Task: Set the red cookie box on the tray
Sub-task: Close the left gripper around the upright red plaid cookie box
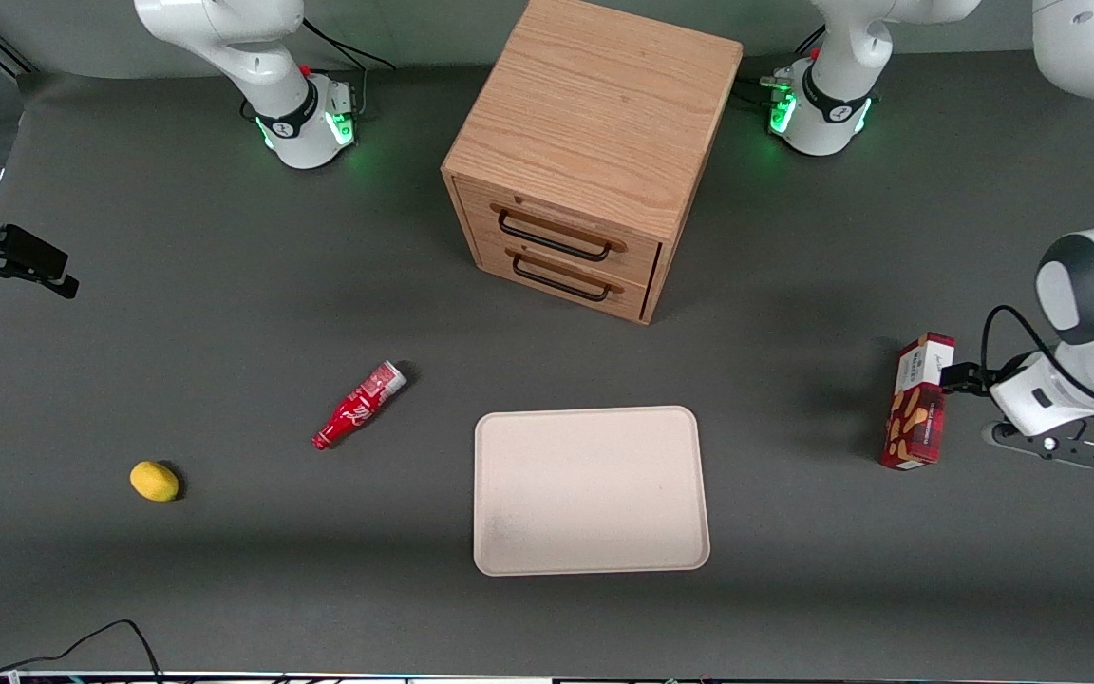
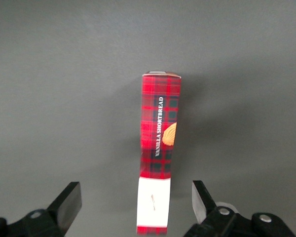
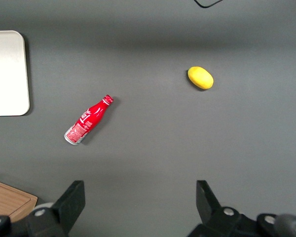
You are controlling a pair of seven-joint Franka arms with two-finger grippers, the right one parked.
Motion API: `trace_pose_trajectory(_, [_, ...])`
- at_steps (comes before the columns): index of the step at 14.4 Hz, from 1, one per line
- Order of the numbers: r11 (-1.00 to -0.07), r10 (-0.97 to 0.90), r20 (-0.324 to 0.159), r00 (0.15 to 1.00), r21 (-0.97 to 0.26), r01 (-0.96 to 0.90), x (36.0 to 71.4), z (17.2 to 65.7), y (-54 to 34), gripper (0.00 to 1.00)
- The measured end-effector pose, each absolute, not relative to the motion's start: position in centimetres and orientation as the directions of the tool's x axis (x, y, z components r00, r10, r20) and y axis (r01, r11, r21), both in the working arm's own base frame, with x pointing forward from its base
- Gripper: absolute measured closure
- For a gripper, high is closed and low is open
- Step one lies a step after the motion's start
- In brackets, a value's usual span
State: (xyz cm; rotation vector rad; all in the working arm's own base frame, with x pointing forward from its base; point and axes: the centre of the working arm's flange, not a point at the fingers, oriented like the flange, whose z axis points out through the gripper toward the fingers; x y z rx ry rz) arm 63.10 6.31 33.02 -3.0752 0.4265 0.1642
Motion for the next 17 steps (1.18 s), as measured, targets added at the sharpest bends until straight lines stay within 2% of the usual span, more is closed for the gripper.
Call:
trace_pose_trajectory(2, [-0.961,-0.277,-0.083,0.957,0.001,-0.278,62.3,30.1,6.4,0.00])
trace_pose_trajectory(5, [-0.955,-0.298,-0.068,0.952,0.002,-0.298,61.5,27.2,6.4,0.00])
trace_pose_trajectory(8, [-0.953,-0.304,-0.046,0.952,0.009,-0.304,60.8,25.3,6.3,0.00])
trace_pose_trajectory(13, [-0.953,-0.302,-0.041,0.953,0.012,-0.301,60.2,24.1,6.2,0.02])
trace_pose_trajectory(14, [-0.954,-0.300,-0.040,0.953,0.014,-0.300,60.2,24.1,6.2,0.03])
trace_pose_trajectory(15, [-0.954,-0.299,-0.037,0.953,0.017,-0.299,60.2,24.1,6.1,0.11])
trace_pose_trajectory(16, [-0.955,-0.298,-0.035,0.954,0.020,-0.297,60.2,24.1,6.0,0.11])
trace_pose_trajectory(17, [-0.955,-0.297,-0.034,0.954,0.022,-0.297,60.2,24.0,5.9,0.16])
